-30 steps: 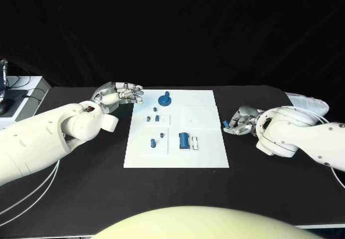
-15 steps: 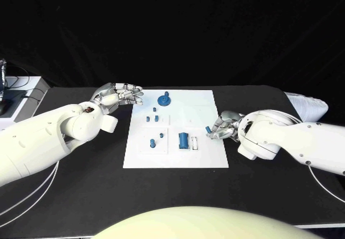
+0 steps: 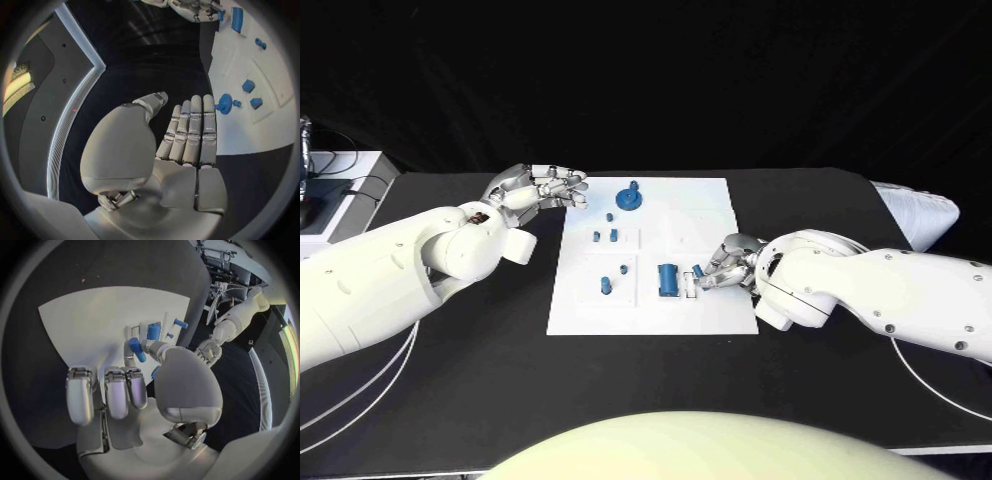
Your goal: Assemble the parts on the task board
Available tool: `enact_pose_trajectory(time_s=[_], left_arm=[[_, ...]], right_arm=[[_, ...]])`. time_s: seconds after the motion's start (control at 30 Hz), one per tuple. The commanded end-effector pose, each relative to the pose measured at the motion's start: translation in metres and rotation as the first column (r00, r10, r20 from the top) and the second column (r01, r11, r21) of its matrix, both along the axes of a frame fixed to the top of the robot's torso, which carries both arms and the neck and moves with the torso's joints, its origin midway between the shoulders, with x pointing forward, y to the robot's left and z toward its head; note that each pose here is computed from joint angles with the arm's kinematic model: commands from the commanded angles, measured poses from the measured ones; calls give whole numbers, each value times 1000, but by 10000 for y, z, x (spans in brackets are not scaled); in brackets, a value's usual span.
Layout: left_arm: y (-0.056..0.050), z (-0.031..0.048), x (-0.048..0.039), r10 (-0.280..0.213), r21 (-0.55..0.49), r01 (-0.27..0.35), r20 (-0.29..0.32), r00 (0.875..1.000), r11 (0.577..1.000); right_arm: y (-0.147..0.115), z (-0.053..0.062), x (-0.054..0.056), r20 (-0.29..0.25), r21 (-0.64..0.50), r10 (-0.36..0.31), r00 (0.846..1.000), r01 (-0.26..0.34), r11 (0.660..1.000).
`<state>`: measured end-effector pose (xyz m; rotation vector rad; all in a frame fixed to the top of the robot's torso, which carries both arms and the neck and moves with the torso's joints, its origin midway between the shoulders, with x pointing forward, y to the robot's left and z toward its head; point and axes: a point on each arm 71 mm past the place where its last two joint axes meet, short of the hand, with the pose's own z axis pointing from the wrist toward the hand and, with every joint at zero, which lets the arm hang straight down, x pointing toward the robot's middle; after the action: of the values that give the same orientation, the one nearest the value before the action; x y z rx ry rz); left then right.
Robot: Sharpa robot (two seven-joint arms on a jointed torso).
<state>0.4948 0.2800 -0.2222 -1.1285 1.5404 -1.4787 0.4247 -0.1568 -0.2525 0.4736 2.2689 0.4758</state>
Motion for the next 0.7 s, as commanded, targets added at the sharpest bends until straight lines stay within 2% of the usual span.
enact_pose_trajectory(time_s=[0.03, 0.33, 0.7], left_arm=[[-34, 10, -5, -20, -16, 20, 3, 1000, 1000], [-31, 9, -5, -19, -15, 19, 2, 1000, 1000], [-25, 10, -7, -20, -15, 20, 2, 1000, 1000]], right_arm=[[30, -24, -8, -22, 9, -2, 1000, 2, 1000], [78, -75, -5, -41, -2, 11, 999, -11, 1000], [71, -101, 14, -34, -33, 23, 999, -24, 999]])
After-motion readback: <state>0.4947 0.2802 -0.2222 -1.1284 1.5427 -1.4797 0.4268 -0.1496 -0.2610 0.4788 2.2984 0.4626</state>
